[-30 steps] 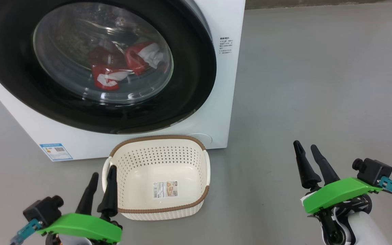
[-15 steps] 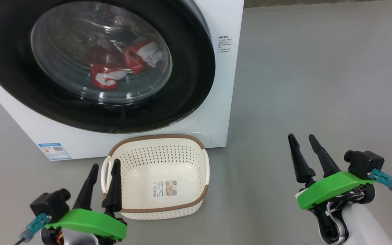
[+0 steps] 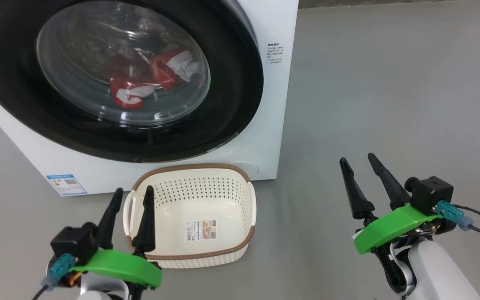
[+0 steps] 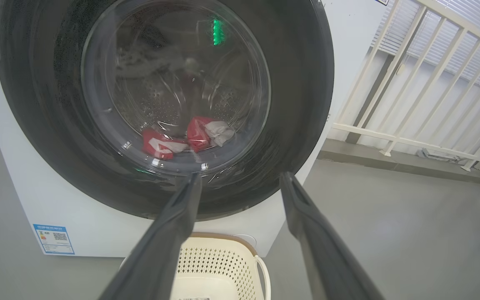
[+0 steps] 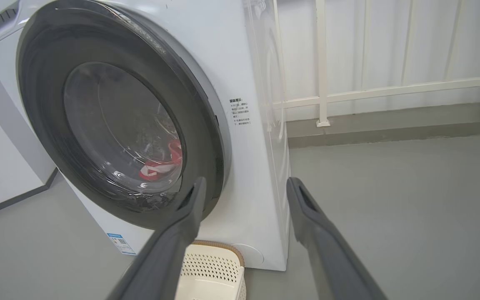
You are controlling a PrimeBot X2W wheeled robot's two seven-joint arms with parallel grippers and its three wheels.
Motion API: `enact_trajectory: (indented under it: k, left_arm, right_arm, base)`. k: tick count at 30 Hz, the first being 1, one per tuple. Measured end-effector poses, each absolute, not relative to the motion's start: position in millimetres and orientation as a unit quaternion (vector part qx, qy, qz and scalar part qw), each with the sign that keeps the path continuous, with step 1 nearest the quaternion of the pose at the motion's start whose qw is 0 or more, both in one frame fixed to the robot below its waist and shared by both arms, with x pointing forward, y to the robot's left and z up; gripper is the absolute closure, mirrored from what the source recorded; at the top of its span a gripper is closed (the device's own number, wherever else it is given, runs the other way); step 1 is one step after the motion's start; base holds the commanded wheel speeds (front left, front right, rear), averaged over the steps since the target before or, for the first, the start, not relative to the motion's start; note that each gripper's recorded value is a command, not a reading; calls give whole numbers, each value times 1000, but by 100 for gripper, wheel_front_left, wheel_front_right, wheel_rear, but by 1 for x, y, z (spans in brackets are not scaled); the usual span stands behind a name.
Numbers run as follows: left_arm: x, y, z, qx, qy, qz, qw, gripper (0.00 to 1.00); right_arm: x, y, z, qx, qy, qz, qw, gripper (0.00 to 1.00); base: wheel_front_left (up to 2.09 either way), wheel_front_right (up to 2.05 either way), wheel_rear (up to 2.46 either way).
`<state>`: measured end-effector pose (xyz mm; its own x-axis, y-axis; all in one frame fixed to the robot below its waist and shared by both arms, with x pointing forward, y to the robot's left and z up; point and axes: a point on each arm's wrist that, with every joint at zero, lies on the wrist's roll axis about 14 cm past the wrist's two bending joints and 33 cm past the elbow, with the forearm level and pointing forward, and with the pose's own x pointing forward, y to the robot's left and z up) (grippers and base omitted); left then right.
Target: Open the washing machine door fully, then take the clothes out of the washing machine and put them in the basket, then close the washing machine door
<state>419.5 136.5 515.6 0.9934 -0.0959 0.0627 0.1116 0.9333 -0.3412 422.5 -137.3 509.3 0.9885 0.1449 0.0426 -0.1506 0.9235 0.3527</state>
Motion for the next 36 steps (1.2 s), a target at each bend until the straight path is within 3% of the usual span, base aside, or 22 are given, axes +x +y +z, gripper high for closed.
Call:
enact_trajectory:
  k: [17,33,34,35,36]
  left_arm:
    - [434,127,530,-79,-59,-74,992,0]
    - [437,128,528,-75,-57,-74,993,0]
    - [437,128,527,-75,-56,-74,993,0]
    - [437,128,526,-75,-55,-74,993,0]
    - [438,127,525,-75,-53,-75,993,0]
  right_arm:
    - [439,-131,528,80,-48,101,990,0]
    - [442,-126,529,80,-53,109,989,0]
    - [442,-125,529,82,-51,110,989,11]
    - [442,-124,527,87,-49,111,989,45]
    - [443,-123,526,93,-47,111,988,64]
  base:
    - [0,0,0]
    - [0,0,0]
    - [0,0,0]
    - [0,0,0]
    - [0,0,0]
